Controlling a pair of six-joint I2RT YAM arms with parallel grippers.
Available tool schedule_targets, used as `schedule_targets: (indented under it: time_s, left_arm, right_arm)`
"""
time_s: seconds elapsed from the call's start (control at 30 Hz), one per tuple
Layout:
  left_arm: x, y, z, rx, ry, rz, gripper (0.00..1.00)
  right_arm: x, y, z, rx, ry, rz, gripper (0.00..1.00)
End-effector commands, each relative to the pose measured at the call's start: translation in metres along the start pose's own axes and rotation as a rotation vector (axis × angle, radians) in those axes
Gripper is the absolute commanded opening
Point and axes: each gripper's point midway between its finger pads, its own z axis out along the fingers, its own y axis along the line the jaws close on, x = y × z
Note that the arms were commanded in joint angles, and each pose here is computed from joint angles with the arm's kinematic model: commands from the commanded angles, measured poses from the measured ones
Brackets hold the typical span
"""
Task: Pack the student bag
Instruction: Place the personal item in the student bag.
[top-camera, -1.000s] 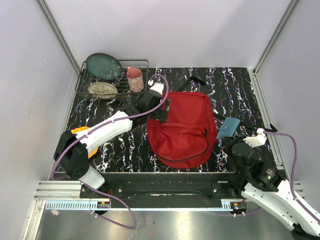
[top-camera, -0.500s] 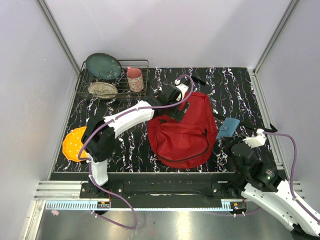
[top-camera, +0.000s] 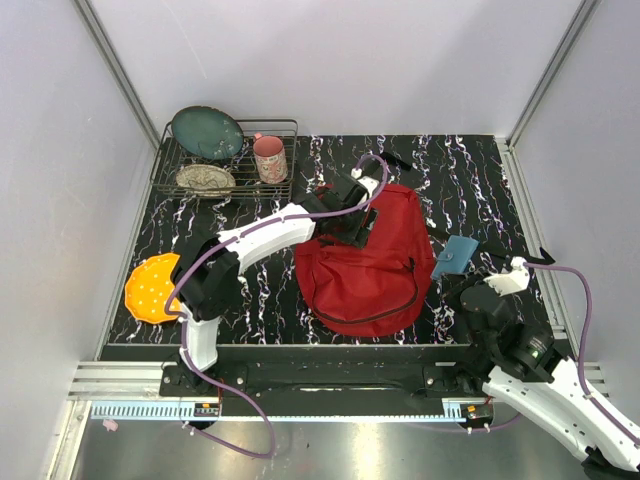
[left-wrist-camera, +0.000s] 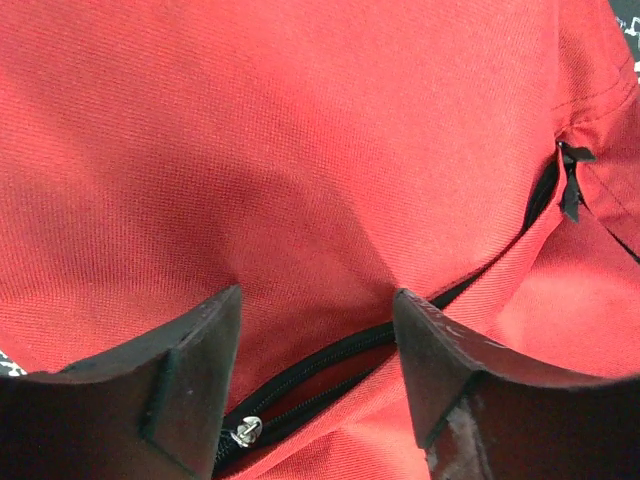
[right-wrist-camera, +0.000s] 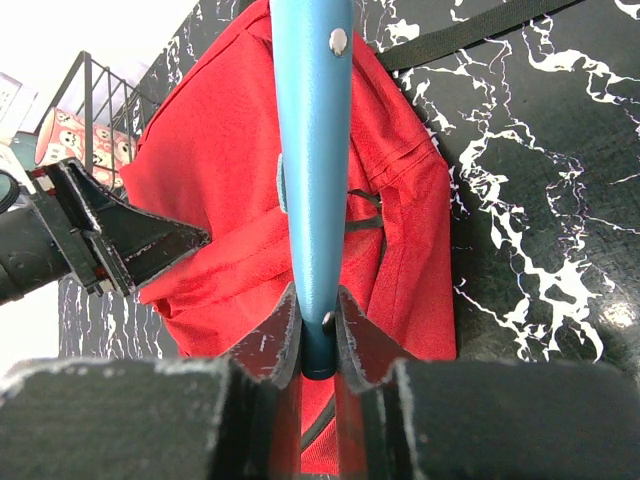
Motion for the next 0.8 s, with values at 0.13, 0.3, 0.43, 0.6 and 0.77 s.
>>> schedule_targets:
  time_s: [0.13, 0.3, 0.43, 0.6, 0.77]
  left_arm:
    - [-0.009, -0.013, 0.002, 0.051, -0.035, -0.019, 0.28]
    - [-0.016, -0.016, 0.001, 0.065, -0.05, -0.012, 0.04]
    - [-0.017, -0.017, 0.002, 0.07, -0.049, -0.007, 0.0]
    - [-0.022, -0.022, -0.005, 0.093, -0.066, -0.017, 0.6]
    - [-0.009, -0.034, -0.008, 0.134, -0.053, 0.049, 0.75]
  right_arm:
    - [0.001, 0.013, 0.005, -0.024, -0.001, 0.031, 0.1]
    - [0.002, 0.016, 0.006, -0.032, 0.005, 0.026, 0.11]
    - [0.006, 0.018, 0.007, -0.038, 0.019, 0.023, 0.11]
    - [0.009, 0.021, 0.008, -0.045, 0.031, 0.024, 0.11]
    - [0.01, 0.021, 0.009, -0.046, 0.031, 0.027, 0.11]
